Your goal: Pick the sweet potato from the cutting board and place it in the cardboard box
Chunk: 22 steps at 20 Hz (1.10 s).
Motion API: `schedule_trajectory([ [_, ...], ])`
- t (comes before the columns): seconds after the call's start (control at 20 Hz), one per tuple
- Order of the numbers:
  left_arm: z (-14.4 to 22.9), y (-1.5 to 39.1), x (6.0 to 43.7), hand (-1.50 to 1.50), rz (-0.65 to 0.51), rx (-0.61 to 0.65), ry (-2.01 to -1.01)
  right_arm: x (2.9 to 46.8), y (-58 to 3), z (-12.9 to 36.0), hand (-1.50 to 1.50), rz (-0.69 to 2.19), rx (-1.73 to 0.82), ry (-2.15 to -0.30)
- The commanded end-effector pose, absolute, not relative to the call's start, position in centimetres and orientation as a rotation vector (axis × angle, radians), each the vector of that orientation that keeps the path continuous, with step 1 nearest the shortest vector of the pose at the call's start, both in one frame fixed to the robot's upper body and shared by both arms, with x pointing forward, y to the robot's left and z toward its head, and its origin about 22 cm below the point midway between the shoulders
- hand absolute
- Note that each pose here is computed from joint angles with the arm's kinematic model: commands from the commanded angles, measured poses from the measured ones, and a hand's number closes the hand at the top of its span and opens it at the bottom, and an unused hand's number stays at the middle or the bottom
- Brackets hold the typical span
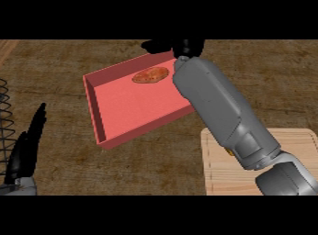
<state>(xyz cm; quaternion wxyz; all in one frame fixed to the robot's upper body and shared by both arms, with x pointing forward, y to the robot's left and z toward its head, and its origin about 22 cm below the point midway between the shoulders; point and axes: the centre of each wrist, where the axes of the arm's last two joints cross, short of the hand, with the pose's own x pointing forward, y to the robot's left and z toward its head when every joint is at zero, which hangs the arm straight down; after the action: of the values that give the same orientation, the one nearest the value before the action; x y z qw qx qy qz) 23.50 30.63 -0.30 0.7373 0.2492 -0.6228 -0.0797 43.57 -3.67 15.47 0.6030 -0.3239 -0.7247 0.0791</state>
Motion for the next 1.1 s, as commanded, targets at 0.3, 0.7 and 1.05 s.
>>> schedule_trajectory([
  [0.3, 2.1, 34.9, 25.0, 0.0, -0.195, 0.656, -1.375, 43.8, -8.5, 15.4, -1.5, -0.025, -0.609, -1.783],
  [0.7, 1.1, 36.0, 22.8, 0.0, -0.157, 0.687, -1.338, 41.6, -17.1, 12.9, -1.5, -0.026, -0.671, -1.717],
  [1.05, 2.8, 36.1, 22.4, 0.0, -0.162, 0.701, -1.339, 36.7, -23.3, 11.4, -1.5, 0.062, -0.652, -1.69],
])
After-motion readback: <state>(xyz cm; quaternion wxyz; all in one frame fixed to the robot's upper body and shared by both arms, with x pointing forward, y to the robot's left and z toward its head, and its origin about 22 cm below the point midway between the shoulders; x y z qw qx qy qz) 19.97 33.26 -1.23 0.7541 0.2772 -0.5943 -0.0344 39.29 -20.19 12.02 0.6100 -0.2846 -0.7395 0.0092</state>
